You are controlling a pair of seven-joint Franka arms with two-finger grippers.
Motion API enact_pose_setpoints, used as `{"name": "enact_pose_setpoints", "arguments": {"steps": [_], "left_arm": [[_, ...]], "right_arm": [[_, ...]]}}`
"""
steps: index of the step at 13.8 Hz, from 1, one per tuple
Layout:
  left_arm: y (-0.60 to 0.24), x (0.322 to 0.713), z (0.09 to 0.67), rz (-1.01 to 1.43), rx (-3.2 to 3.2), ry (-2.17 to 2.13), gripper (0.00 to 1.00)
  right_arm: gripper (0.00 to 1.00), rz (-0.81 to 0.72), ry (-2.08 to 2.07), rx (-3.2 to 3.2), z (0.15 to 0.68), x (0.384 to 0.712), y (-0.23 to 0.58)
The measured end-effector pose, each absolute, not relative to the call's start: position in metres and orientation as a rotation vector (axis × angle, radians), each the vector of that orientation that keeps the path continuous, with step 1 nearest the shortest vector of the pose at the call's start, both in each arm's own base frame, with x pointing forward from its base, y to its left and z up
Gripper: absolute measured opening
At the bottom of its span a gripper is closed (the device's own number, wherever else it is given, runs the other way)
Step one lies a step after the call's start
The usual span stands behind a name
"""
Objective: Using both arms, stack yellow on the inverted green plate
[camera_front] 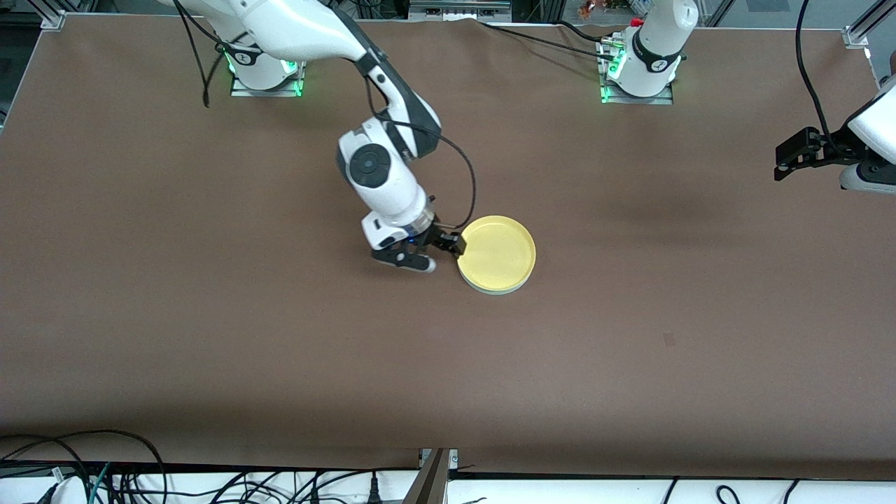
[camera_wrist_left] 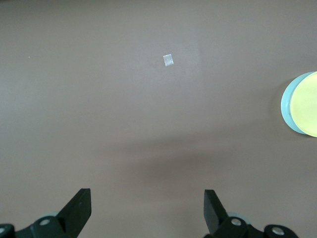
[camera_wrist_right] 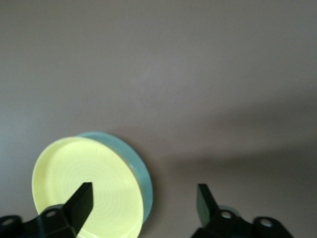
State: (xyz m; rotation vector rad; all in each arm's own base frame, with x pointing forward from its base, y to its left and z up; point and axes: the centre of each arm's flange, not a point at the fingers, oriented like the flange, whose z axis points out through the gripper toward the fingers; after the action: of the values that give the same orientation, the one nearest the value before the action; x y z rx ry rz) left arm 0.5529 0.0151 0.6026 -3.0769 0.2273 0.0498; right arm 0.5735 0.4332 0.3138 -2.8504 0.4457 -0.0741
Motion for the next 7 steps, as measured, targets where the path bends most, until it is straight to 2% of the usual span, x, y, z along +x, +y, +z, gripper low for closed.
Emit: {"name": "enact_pose_setpoints", "arguments": {"steps": [4,7], "left_arm": [[0.018,0.557,0.592,0.078,-3.078,0.221,1.0],[0.021,0.558,0.59,0.083,-3.079,0.212,1.0]], "right_arm": [[1.0,-0.067,0.464,-2.9,0.435,0.602,0.331],[1.0,-0.036,0.437,-2.902,0.513,0.596,0.259]]}}
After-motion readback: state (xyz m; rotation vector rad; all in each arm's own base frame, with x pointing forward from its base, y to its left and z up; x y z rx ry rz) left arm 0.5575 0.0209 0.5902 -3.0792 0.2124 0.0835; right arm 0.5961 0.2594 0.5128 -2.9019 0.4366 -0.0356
